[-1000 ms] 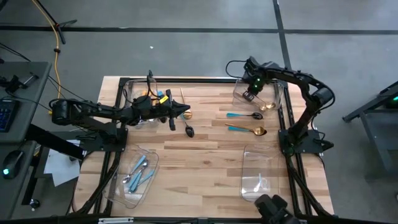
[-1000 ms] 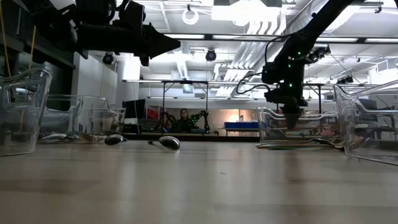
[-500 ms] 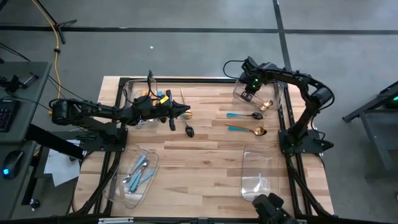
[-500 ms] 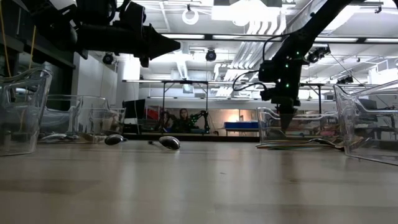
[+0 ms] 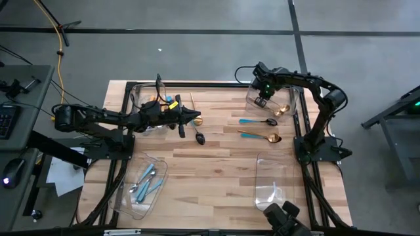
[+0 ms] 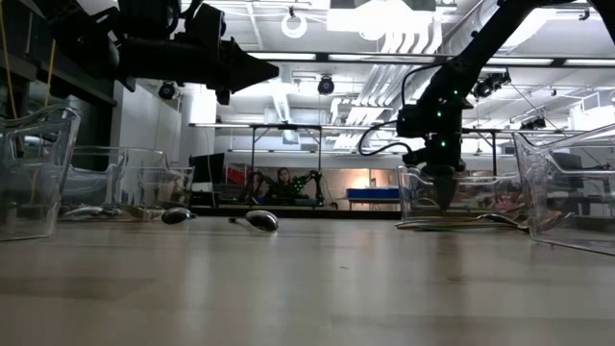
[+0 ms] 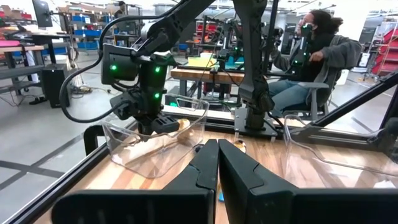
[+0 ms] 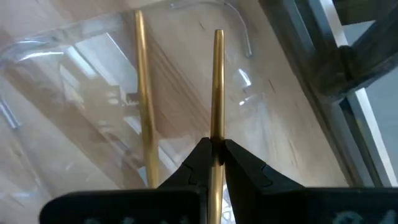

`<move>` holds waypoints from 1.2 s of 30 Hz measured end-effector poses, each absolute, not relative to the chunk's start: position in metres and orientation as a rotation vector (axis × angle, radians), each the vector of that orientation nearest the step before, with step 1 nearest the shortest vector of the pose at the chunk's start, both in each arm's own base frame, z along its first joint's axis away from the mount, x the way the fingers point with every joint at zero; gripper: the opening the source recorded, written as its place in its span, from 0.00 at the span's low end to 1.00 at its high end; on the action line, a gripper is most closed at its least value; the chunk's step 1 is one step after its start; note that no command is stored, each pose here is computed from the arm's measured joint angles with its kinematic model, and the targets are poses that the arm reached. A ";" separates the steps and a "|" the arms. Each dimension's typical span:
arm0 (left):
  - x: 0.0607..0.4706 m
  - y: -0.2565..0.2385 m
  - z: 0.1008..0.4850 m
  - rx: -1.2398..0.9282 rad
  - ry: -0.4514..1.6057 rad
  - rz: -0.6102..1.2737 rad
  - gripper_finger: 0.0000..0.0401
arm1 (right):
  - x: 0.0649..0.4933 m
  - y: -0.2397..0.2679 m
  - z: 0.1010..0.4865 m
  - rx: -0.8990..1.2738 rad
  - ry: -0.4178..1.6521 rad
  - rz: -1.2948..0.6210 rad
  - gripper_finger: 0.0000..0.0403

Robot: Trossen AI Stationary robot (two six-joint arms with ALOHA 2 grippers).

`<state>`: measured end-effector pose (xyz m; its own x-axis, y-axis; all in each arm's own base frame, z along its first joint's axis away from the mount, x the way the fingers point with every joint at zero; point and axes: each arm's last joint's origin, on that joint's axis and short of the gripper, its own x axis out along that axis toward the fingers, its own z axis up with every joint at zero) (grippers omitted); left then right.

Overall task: Sort silverware by color (type)
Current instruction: Put the gold spoon into the top right transparent bin

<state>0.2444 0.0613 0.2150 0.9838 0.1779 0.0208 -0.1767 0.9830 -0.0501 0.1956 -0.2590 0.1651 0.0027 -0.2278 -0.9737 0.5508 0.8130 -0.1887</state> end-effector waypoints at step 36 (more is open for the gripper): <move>0.244 0.061 0.215 -0.048 -0.025 0.178 0.01 | 0.196 -0.258 0.165 0.239 1.457 -0.563 0.35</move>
<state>0.2444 0.0613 0.2150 0.9838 0.1779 0.0207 -0.1767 0.9830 -0.0498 0.1958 -0.2583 0.1653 0.0141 -0.2154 -0.9764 0.4970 0.8489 -0.1801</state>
